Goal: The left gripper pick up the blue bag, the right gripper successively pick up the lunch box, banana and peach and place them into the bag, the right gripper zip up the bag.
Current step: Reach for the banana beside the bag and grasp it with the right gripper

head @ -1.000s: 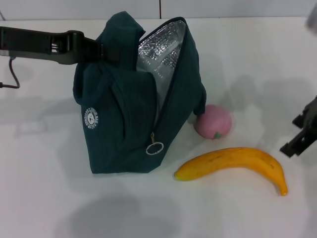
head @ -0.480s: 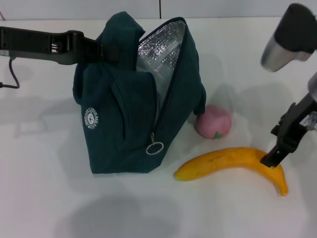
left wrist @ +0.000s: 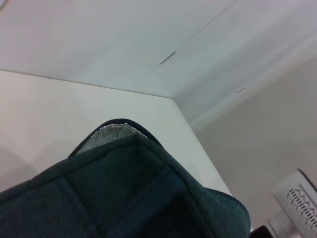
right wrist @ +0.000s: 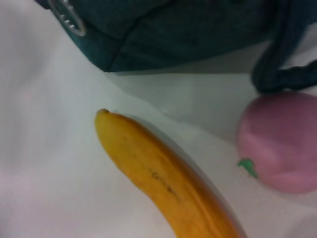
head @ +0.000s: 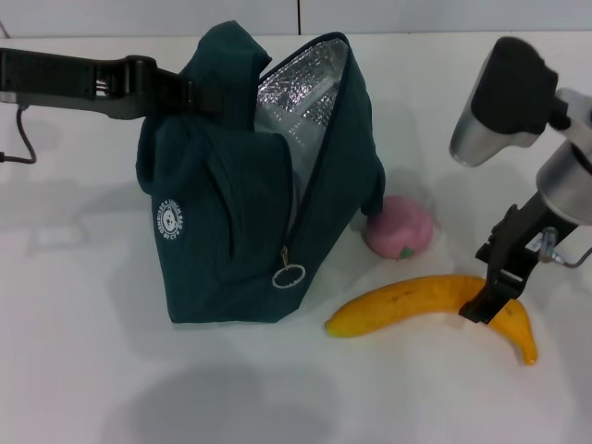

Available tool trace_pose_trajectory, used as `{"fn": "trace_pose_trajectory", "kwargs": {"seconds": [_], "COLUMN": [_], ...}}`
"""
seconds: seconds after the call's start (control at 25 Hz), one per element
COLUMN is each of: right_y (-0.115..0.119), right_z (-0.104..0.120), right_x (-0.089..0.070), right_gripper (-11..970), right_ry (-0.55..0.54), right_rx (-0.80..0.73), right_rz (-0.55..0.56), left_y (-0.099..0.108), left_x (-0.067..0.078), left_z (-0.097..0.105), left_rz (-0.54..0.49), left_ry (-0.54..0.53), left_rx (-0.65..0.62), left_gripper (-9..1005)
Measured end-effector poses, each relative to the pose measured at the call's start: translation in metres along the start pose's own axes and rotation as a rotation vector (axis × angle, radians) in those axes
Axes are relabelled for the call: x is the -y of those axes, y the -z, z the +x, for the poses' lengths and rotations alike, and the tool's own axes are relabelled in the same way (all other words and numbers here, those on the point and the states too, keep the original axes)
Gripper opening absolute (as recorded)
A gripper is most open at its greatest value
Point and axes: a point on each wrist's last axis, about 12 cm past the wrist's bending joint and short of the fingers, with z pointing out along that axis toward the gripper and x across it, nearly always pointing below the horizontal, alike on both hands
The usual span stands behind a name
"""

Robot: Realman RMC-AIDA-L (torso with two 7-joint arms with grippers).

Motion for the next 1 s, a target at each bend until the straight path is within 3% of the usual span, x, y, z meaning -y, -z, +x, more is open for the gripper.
{"fn": "trace_pose_trajectory", "kwargs": {"seconds": [0.36,0.76,1.0], "right_y": [-0.018,-0.021,-0.02], "right_z": [0.001,-0.001,0.001], "right_x": [-0.004,-0.006,-0.006], "right_gripper": [828,807,579], "right_ry": [0.017,0.034,0.036], "right_rx": [-0.018,-0.013,-0.02], "right_rz": [-0.01,-0.005,-0.002], "left_y": [0.0,0.0,0.0], "left_x": [0.0,0.0,0.0], "left_z": [0.0,0.0,0.0], "left_rz": [-0.001,-0.001,-0.002], "left_ry": [-0.003,-0.005,-0.006], "left_rx": [0.0,-0.001,-0.001], "left_gripper": [31,31,31]}}
